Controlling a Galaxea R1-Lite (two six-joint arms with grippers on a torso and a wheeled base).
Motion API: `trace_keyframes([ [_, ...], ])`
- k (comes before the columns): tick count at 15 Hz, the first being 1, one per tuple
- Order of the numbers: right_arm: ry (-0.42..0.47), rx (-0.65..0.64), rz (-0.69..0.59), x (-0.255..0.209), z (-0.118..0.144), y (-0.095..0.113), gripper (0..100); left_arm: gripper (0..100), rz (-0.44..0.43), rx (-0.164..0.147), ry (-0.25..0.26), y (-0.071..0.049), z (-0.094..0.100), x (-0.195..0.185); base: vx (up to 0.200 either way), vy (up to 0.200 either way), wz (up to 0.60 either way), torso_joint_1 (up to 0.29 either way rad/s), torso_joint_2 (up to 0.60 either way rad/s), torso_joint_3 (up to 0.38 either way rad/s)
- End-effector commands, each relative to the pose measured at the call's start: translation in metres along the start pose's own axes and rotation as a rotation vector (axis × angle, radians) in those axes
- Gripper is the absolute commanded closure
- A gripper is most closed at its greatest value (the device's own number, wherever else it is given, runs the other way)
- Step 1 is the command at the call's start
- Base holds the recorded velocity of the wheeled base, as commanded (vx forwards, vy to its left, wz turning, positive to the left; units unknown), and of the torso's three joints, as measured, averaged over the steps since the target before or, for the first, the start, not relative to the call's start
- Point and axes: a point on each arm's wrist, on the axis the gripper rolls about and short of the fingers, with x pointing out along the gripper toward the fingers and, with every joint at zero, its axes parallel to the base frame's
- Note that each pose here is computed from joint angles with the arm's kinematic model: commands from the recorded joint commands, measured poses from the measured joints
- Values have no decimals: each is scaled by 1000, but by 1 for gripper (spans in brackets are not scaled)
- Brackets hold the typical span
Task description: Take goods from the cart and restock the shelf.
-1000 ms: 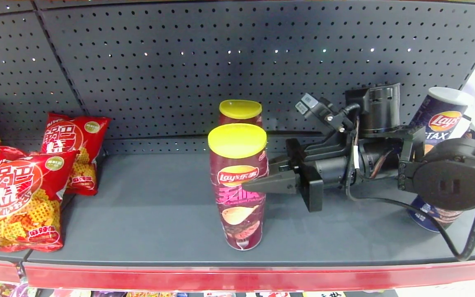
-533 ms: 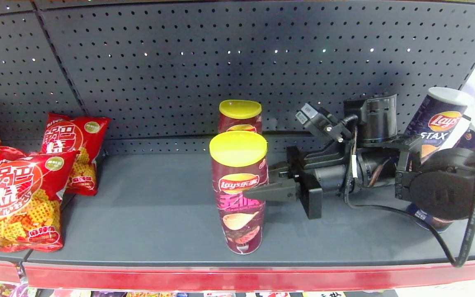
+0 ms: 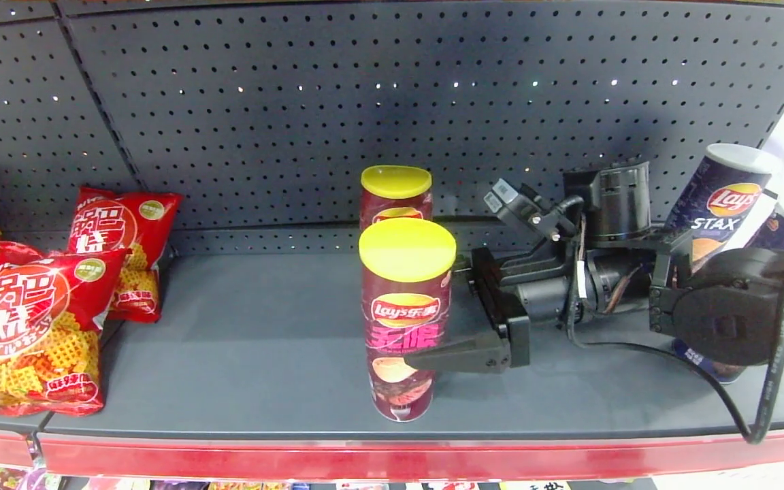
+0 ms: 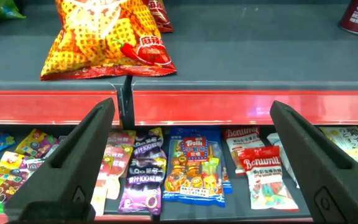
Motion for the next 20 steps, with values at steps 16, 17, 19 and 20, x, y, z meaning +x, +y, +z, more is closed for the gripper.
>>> trace_keyframes([
  [16,-63,-75,-122,-60,29,24,0,0,0,0,2,0,0,0,0,0,0,0,0,0],
  [17,-70,-86,-127,-63,33,27,0,0,0,0,2,0,0,0,0,0,0,0,0,0],
  [19,-87,-110,-158,-76,40,33,0,0,0,0,3,0,0,0,0,0,0,0,0,0],
  [20,-95,-122,-169,-81,44,37,0,0,0,0,3,0,0,0,0,0,0,0,0,0],
])
